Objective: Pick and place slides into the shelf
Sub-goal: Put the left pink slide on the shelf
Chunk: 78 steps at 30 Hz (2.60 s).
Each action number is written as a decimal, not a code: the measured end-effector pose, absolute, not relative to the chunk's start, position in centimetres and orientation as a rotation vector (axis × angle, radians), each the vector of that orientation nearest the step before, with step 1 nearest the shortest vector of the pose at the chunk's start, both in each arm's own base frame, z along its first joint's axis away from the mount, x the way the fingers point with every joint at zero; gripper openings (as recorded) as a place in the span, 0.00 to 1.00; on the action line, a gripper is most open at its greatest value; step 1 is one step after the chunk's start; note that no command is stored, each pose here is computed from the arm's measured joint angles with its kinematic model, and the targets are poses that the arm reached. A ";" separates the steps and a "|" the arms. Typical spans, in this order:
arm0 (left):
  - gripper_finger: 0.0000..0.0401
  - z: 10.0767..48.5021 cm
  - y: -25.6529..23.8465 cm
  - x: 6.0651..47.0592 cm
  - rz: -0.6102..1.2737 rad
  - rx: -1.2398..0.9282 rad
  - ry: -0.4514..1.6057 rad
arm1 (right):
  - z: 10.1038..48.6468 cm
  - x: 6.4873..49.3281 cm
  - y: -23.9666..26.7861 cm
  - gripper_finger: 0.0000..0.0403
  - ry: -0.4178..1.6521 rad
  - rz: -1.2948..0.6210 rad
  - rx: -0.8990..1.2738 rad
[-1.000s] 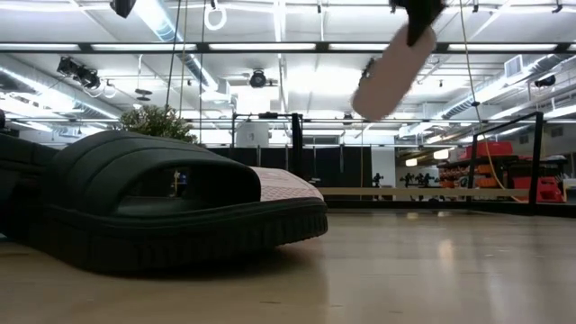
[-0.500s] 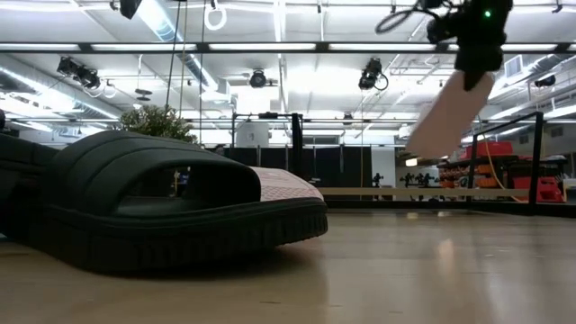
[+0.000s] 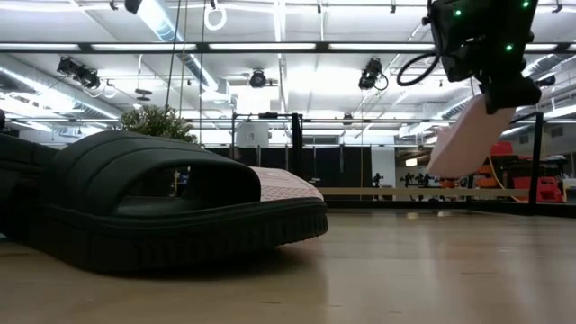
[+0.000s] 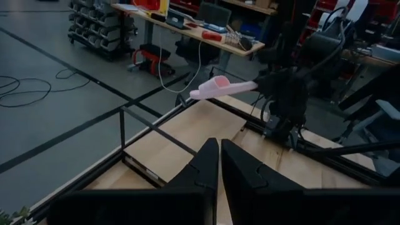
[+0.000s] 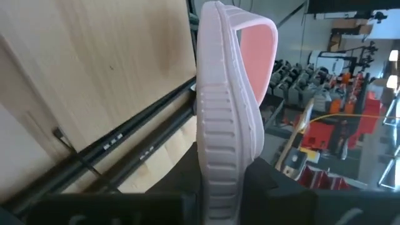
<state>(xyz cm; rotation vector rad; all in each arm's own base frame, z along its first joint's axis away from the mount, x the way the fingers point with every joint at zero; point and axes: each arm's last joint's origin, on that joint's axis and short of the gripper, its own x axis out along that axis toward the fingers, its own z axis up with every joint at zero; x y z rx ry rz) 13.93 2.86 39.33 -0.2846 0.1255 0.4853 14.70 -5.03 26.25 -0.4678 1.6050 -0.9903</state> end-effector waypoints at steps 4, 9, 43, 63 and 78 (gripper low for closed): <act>0.05 39.2 2.9 14.3 0.487 -0.281 0.139 | 25.9 15.0 -5.5 0.15 1.603 -0.970 -0.463; 0.05 38.8 3.0 15.1 0.490 -0.274 0.170 | 25.7 15.4 -6.7 0.15 1.603 -0.953 -0.460; 0.08 37.9 3.3 16.9 0.498 -0.269 0.230 | 21.3 14.3 -8.0 0.14 1.718 -0.799 -0.314; 0.09 37.9 3.3 16.9 0.499 -0.269 0.230 | 22.1 14.4 -7.7 0.14 1.709 -0.862 -0.351; 0.08 37.9 3.3 16.9 0.500 -0.276 0.228 | 21.7 14.6 -7.4 0.28 1.728 -0.639 -0.188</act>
